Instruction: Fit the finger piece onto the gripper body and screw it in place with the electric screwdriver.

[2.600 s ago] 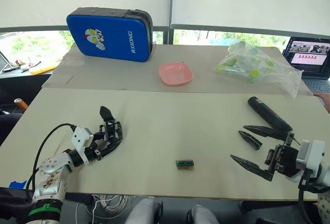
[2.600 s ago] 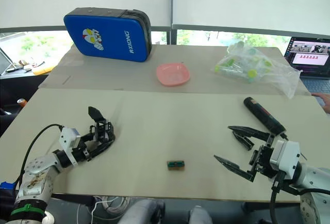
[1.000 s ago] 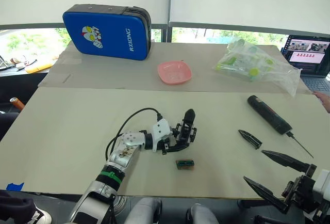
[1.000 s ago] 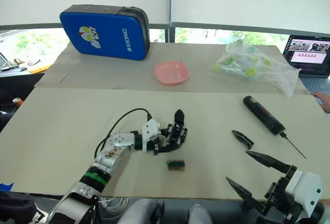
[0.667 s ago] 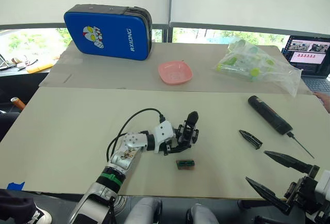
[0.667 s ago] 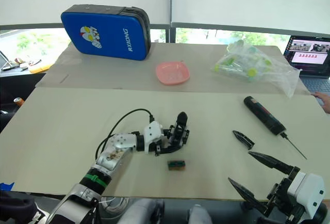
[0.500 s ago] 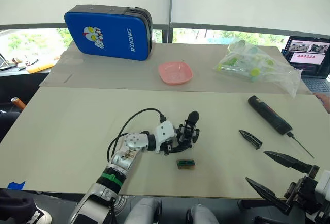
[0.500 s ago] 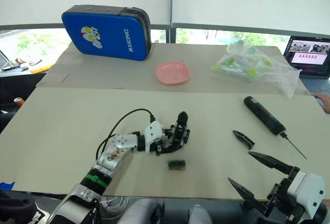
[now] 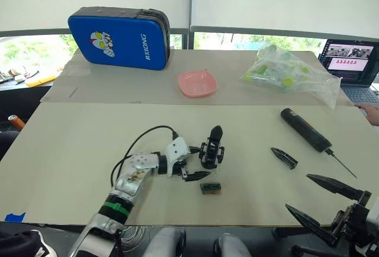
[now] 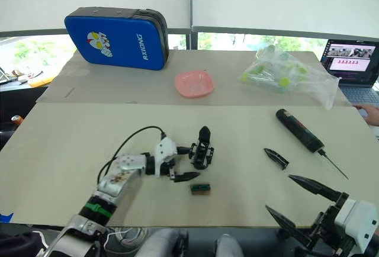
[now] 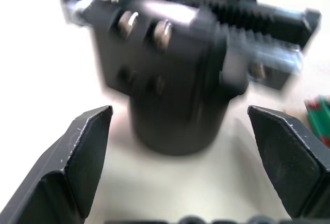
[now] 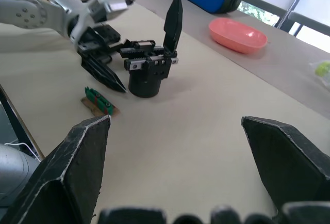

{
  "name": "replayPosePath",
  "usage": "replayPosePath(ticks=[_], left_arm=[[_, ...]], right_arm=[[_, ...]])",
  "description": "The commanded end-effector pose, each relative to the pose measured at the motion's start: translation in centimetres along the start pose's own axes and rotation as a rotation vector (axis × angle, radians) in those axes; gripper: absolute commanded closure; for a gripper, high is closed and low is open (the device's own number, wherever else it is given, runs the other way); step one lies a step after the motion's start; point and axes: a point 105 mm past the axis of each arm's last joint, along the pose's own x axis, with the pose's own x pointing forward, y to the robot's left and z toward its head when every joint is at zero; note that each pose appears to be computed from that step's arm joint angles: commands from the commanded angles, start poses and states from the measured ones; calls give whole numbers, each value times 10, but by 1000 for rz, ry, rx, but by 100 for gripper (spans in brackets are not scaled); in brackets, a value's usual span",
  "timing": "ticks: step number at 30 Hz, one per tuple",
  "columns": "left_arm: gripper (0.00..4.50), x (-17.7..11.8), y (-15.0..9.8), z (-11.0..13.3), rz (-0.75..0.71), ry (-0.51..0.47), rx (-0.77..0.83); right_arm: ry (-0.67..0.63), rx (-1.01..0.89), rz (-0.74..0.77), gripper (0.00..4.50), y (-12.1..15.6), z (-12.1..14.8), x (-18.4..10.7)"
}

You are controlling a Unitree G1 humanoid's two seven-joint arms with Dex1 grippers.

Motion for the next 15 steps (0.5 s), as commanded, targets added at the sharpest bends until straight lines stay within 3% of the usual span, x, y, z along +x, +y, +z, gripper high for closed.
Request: replayPosePath(ticks=[1, 7, 11, 15], left_arm=[[5, -37, 16, 12, 39, -66, 11], [5, -98, 20, 22, -7, -115, -5], [5, -116, 27, 39, 32, -131, 15], [5, -118, 20, 60, 1, -175, 6]], right_arm=[[-2, -29, -45, 0, -1, 4, -14], [87, 30, -178, 0, 0, -17, -45], [123, 55, -239, 0, -1, -26, -55], [100, 53, -270, 0, -16, -17, -43]])
